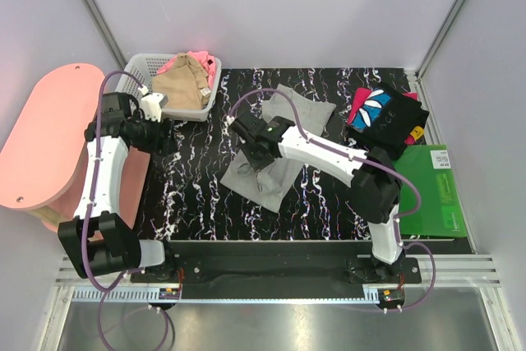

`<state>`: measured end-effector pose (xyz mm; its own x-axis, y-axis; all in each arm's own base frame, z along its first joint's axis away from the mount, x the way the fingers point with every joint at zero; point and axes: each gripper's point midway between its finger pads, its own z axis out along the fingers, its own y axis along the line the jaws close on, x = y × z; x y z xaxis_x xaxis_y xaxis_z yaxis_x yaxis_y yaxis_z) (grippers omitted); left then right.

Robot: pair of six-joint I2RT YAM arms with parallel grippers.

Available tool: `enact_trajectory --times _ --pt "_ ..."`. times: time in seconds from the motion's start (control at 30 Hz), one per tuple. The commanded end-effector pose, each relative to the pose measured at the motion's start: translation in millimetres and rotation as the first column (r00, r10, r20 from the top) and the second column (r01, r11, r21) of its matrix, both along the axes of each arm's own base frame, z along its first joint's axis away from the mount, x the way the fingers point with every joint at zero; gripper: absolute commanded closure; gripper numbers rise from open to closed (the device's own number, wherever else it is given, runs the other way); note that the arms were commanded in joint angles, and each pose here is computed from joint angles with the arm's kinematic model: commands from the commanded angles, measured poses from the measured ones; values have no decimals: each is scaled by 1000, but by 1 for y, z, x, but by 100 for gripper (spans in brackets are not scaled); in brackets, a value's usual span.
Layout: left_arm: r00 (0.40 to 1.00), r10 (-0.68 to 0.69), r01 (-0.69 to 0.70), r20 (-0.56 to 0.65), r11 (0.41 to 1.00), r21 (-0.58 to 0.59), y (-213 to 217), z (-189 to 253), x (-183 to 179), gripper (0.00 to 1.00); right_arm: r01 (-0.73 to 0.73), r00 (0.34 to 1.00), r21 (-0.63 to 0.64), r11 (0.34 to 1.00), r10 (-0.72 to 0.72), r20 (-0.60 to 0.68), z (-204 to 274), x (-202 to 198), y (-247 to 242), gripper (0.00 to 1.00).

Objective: Fold and stack the t-shirts
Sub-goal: Fold the folded rectangular tshirt in 1/3 of the way

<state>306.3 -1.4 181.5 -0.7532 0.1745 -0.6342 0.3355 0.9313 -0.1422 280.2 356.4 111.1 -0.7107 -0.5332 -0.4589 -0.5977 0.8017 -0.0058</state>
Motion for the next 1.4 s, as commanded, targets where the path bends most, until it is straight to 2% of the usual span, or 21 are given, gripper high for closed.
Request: enact_trajectory --times 0.0,0.2,0.57,0.9,1.07,1.17,1.37 --pt "999 -15 14 37 1000 16 -2 12 9 29 8 997 79 997 -14 75 31 40 1 100" --pt "999 -34 34 25 999 22 -8 8 8 30 43 997 81 996 -48 65 20 71 -4 100" --pt "999 -53 52 4 998 38 -8 -2 3 30 113 994 60 992 -112 -14 -24 102 -24 100" --pt "998 -67 67 -2 997 46 -10 -6 0 30 142 990 78 987 -142 -8 -27 129 -33 100" --pt "997 -80 81 -17 996 47 -14 -10 -2 30 180 983 64 982 -181 16 -29 148 -42 33" --pt "996 -85 86 -26 995 53 -16 -13 -4 29 226 970 19 974 -227 82 -25 167 -57 19" --pt "994 -101 103 -36 993 59 -20 -16 -7 30 395 903 -6 918 -387 188 -1 211 -112 17"
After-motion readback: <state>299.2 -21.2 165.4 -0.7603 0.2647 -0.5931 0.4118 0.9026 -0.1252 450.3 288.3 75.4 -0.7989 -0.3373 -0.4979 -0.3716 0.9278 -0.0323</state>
